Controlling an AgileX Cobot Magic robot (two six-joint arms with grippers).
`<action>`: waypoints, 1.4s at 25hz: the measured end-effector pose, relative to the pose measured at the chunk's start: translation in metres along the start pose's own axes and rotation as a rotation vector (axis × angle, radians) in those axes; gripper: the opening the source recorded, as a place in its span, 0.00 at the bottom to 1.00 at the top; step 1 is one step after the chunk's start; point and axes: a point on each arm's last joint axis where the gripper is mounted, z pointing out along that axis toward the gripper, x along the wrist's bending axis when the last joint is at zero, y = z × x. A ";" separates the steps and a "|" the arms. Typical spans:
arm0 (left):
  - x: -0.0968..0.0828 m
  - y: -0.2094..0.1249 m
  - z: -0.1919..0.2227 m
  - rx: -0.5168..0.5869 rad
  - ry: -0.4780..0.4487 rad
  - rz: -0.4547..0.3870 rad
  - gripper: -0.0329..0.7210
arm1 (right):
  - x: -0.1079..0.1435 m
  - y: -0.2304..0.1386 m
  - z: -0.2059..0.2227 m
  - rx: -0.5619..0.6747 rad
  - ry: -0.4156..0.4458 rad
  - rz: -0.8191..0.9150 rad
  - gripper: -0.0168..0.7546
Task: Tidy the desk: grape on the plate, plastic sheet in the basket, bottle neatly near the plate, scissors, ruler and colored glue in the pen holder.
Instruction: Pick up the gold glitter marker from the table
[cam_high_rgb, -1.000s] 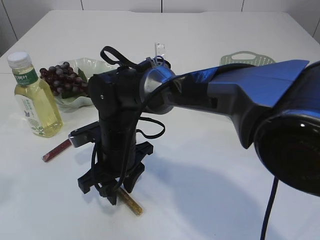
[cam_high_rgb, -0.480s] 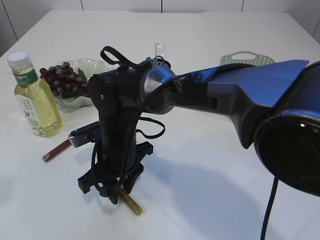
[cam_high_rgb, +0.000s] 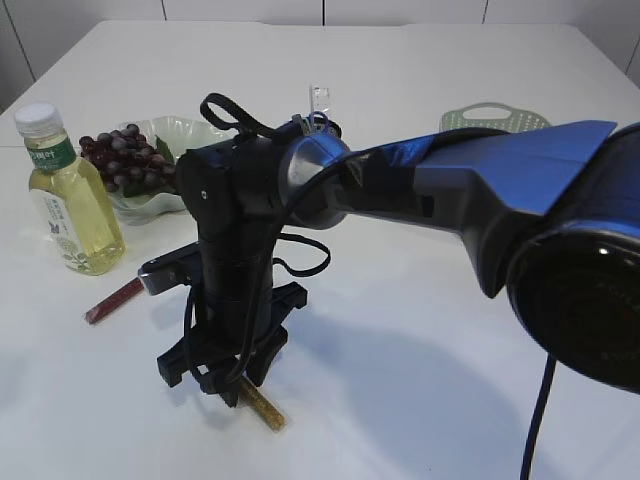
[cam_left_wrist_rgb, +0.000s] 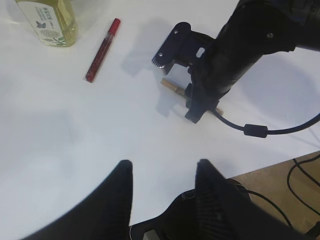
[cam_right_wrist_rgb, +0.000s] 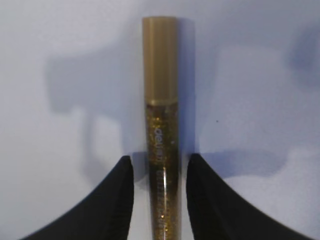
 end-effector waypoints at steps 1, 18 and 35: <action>0.000 0.000 0.000 0.000 0.000 0.000 0.45 | 0.000 0.000 0.000 0.000 0.000 0.000 0.41; 0.000 0.000 0.000 0.000 0.000 0.000 0.45 | -0.002 0.000 0.001 0.002 -0.026 -0.009 0.26; 0.000 0.000 0.000 0.000 -0.001 0.000 0.45 | 0.001 -0.001 -0.013 -0.027 -0.017 -0.011 0.26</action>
